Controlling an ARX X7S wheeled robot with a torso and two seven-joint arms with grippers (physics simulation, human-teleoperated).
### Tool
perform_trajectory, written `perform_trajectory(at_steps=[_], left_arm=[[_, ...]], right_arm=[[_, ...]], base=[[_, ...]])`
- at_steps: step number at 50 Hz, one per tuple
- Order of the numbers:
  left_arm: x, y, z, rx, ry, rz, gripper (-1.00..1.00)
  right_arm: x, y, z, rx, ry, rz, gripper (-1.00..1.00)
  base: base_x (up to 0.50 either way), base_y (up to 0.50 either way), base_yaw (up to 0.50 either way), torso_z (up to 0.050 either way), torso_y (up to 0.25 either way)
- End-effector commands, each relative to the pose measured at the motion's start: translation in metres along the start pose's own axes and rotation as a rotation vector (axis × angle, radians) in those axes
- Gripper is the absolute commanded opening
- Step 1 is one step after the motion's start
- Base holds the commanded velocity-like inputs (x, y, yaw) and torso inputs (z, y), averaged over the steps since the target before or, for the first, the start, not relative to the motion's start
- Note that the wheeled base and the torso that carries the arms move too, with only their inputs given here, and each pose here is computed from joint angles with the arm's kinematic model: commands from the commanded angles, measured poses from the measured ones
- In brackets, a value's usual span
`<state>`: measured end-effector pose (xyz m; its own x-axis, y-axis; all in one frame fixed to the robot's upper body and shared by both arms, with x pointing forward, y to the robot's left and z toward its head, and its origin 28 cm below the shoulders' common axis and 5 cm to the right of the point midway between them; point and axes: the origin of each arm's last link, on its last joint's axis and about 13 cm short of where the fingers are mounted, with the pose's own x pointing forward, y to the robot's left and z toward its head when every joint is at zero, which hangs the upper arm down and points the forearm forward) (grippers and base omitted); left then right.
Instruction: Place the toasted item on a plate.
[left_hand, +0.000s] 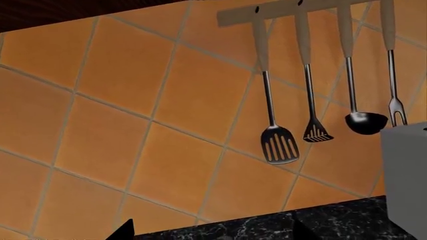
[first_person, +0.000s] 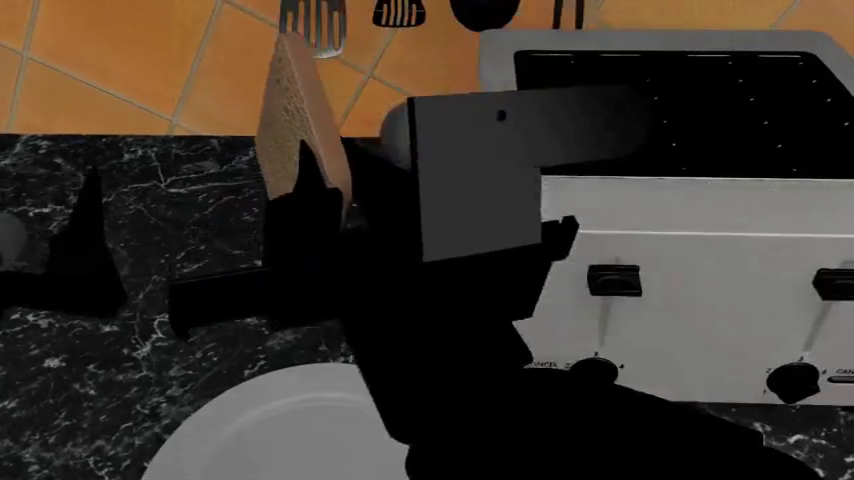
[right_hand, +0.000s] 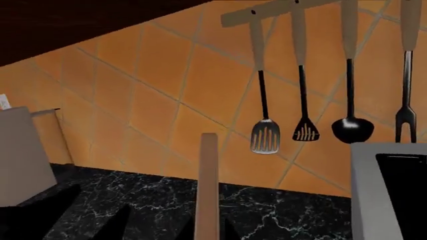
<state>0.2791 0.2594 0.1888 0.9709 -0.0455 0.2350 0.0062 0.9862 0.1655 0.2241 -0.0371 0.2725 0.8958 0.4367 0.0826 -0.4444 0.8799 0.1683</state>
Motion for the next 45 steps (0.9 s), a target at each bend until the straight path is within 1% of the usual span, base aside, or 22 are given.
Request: perform_trajectory(at_steps=[1, 6, 7, 13, 15, 20, 27, 28, 30, 31, 36, 45], left_arm=[[0.000, -0.001, -0.004, -0.002, 0.006, -0.005, 1.00], [0.001, 0.000, -0.003, -0.002, 0.003, -0.006, 1.00], [0.001, 0.000, -0.003, -0.001, 0.004, -0.006, 1.00], [0.000, -0.001, -0.003, -0.004, 0.001, -0.008, 1.00], [0.000, -0.001, -0.005, -0.006, 0.003, -0.008, 1.00], [0.002, -0.002, -0.006, -0.008, 0.004, -0.014, 1.00], [0.005, -0.005, -0.007, -0.008, 0.003, -0.025, 1.00], [0.006, -0.005, -0.007, -0.009, 0.003, -0.025, 1.00], [0.006, -0.006, -0.009, -0.009, 0.006, -0.025, 1.00], [0.007, -0.007, -0.009, -0.010, 0.007, -0.027, 1.00], [0.007, -0.008, -0.010, -0.009, 0.008, -0.028, 1.00], [0.006, -0.008, -0.011, -0.010, 0.010, -0.032, 1.00]], right_arm=[[-0.028, 0.007, -0.021, 0.098, 0.052, 0.004, -1.00], [-0.040, 0.007, -0.023, 0.133, 0.054, -0.029, -1.00], [-0.043, 0.007, -0.023, 0.155, 0.055, -0.033, -1.00], [-0.055, 0.009, -0.030, 0.167, 0.084, -0.050, -1.00], [-0.059, 0.009, -0.034, 0.200, 0.092, -0.056, -1.00], [-0.068, 0.011, -0.041, 0.236, 0.111, -0.070, -1.00], [-0.077, 0.019, -0.058, 0.280, 0.154, -0.045, -1.00], [-0.077, 0.019, -0.059, 0.276, 0.155, -0.049, -1.00], [-0.078, 0.022, -0.063, 0.320, 0.173, -0.021, -1.00], [-0.078, 0.022, -0.066, 0.310, 0.178, -0.032, -1.00], [-0.078, 0.021, -0.069, 0.317, 0.188, -0.032, -1.00], [-0.071, 0.022, -0.072, 0.320, 0.193, -0.017, -1.00]], base=[[0.00, 0.00, 0.00, 0.000, 0.000], [0.00, 0.00, 0.00, 0.000, 0.000], [0.00, 0.00, 0.00, 0.000, 0.000], [0.00, 0.00, 0.00, 0.000, 0.000], [0.00, 0.00, 0.00, 0.000, 0.000], [0.00, 0.00, 0.00, 0.000, 0.000], [0.00, 0.00, 0.00, 0.000, 0.000], [0.00, 0.00, 0.00, 0.000, 0.000], [0.00, 0.00, 0.00, 0.000, 0.000], [0.00, 0.00, 0.00, 0.000, 0.000], [0.00, 0.00, 0.00, 0.000, 0.000], [0.00, 0.00, 0.00, 0.000, 0.000]])
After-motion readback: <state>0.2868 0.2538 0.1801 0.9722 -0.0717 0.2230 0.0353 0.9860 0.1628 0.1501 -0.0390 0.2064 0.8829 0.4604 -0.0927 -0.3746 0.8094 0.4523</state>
